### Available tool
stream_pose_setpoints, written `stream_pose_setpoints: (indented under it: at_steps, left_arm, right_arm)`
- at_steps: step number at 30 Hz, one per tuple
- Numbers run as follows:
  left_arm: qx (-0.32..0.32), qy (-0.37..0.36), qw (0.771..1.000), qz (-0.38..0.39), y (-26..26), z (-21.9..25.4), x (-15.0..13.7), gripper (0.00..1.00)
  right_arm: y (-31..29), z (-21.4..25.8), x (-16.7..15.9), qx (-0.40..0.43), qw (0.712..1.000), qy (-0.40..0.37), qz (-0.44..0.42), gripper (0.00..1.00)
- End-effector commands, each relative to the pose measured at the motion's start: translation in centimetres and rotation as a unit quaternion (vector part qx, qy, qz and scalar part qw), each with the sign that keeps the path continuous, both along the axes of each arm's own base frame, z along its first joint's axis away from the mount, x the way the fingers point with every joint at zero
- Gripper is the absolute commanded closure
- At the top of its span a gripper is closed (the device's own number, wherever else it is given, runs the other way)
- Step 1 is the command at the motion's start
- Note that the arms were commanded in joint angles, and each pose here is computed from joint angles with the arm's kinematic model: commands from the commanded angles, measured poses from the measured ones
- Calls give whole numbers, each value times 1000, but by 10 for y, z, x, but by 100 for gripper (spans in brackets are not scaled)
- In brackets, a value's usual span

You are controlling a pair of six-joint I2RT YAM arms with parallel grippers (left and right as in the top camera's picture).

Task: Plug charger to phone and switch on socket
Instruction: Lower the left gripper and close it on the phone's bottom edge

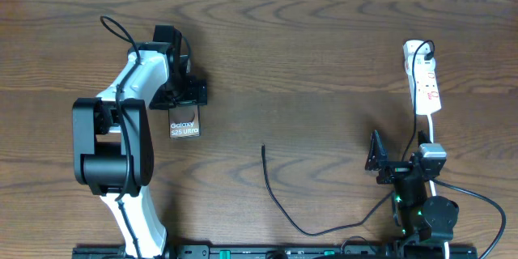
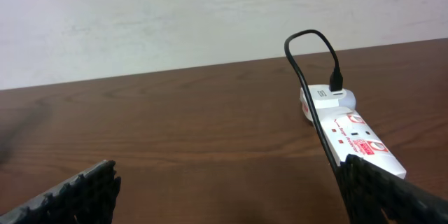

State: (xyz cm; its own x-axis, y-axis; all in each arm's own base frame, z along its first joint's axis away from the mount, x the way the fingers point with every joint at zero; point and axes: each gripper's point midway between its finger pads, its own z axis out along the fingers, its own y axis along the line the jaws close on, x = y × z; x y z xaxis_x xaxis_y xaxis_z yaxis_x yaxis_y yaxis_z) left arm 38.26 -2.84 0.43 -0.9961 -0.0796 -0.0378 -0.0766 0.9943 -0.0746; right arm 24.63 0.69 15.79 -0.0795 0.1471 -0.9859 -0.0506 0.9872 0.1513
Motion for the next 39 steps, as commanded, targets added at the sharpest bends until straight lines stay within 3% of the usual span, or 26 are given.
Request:
stream_pose_setpoints:
  at_steps: [1,39]
  left_arm:
    - [3,6,1000,4,1,-4,-2,3]
    - [33,6,999,6,11,-19,-9,3]
  right_arm:
    - [0,-1,0,-7,1000,1,-1,1]
    - [0,-1,0,-7,1000,1,-1,1]
